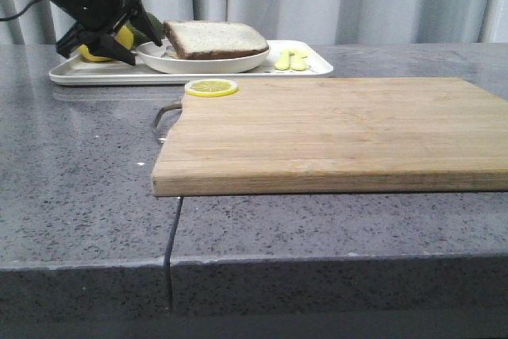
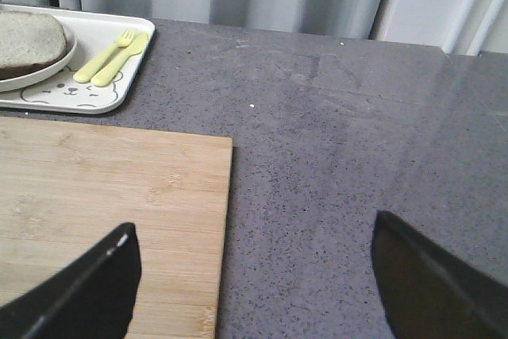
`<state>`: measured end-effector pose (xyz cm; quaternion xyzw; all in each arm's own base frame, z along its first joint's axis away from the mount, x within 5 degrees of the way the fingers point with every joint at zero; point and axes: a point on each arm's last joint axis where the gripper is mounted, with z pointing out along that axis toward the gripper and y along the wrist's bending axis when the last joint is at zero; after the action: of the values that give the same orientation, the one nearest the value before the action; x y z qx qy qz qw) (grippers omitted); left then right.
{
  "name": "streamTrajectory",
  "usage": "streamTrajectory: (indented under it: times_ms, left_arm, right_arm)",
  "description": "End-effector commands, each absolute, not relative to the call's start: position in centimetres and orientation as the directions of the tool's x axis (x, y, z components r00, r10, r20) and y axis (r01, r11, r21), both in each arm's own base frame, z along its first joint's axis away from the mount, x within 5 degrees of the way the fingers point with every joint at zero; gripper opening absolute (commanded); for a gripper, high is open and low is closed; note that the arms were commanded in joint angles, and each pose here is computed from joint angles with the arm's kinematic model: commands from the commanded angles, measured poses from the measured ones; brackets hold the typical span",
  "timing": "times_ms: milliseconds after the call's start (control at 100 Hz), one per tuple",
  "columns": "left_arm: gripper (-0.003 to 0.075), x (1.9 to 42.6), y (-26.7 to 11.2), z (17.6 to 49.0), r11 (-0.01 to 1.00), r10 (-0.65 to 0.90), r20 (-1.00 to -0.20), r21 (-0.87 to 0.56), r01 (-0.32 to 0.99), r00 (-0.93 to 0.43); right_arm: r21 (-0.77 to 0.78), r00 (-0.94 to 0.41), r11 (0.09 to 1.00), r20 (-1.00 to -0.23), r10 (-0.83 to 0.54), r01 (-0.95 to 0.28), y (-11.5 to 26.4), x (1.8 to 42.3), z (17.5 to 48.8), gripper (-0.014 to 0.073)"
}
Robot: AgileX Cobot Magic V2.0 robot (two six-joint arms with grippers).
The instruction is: Place bread and move sandwich to tray
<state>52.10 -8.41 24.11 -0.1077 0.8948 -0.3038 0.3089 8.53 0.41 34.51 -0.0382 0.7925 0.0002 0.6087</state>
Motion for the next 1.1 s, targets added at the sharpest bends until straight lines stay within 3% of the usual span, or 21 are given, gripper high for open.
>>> streamTrajectory:
  times_ms: [0, 300, 510, 820, 1090]
  left_arm:
    - [0.0370, 50.9, -8.3, 30.6, 0.790, -0.390, -0.599, -0.608, 0.079, -0.700]
    - [0.0367, 49.0, -7.6, 33.9, 0.826, -0.328, -0.641, -0.551, 0.117, -0.694]
    - [0.0367, 46.3, -6.8, 38.6, 0.879, -0.253, -0.729, -0.448, 0.164, -0.636]
    - [0.0367, 39.3, -5.0, 47.6, 0.957, -0.125, -0.890, -0.225, 0.185, -0.439]
    - [0.0367, 32.3, -4.2, 49.2, 0.965, -0.117, -0.934, -0.187, 0.184, -0.337]
  right_arm:
    - [-0.063, -0.165, 0.997, -0.984, -0.070, -0.052, 0.4, 8.6, 36.0, 0.0593]
    - [-0.063, -0.155, 0.997, -0.985, -0.070, -0.052, 0.4, 8.6, 36.1, 0.0593]
    - [-0.063, -0.155, 0.997, -0.985, -0.070, -0.052, 0.4, 8.6, 36.1, 0.0593]
    - [-0.063, -0.154, 0.997, -0.986, -0.070, -0.052, 0.4, 8.6, 36.1, 0.0593]
    - [-0.063, -0.124, 0.997, -0.990, -0.069, -0.051, 0.4, 8.7, 36.3, 0.0593]
